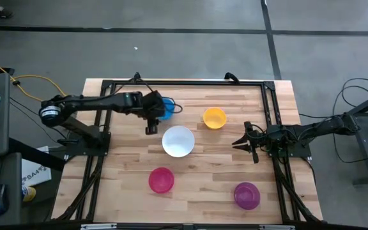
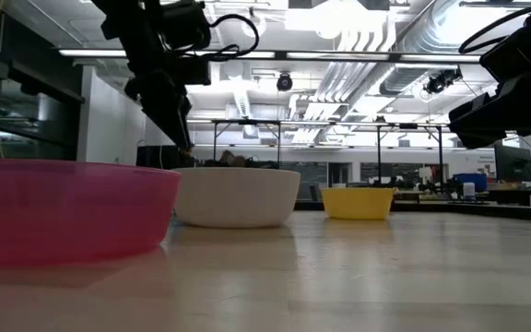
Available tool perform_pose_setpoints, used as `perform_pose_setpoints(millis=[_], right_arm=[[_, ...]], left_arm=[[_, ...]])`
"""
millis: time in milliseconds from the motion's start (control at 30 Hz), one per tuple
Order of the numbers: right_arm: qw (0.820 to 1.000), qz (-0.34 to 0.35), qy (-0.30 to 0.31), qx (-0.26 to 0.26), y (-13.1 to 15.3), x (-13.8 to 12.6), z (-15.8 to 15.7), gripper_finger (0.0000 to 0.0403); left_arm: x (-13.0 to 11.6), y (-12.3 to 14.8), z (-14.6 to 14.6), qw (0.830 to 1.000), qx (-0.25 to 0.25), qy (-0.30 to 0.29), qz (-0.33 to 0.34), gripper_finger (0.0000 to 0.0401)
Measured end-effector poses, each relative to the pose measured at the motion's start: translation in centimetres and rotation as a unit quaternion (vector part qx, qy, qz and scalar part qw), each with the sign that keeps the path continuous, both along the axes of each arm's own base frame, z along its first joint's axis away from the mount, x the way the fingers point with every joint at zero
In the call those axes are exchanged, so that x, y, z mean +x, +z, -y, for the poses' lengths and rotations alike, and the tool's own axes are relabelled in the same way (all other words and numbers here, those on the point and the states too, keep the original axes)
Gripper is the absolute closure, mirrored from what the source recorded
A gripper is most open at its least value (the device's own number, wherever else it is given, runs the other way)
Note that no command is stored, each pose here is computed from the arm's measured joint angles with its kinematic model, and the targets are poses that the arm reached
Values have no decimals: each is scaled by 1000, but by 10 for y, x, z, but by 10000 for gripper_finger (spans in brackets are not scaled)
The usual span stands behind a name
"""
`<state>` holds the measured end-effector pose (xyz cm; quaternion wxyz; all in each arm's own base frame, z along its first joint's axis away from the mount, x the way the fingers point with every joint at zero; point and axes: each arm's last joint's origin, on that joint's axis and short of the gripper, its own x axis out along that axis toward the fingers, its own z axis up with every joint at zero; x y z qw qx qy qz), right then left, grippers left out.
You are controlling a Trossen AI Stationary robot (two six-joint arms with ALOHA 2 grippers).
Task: Nest bowls inside each other
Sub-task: Stack the blue bowl on top of the white bowl
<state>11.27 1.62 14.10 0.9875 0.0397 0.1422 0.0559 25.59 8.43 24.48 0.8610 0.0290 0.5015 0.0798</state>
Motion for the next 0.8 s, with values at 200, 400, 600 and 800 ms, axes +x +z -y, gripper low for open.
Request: perform_pose_setpoints(millis=[200,400,600,800], right_arm=[[1000,0,0,0,0,0,0,346],[1000,0,0,0,0,0,0,346],[1000,0,-1,0,0,0,0,346],[1000,0,-1,0,0,0,0,346]], left_arm=[[-1,-19,-17,998,-33,2,-48,260],[19,-30,-31,993,-41,-27,-104,260],[38,-27,-40,991,-41,-50,-119,260],[40,-31,-47,990,-44,-43,-127,260]])
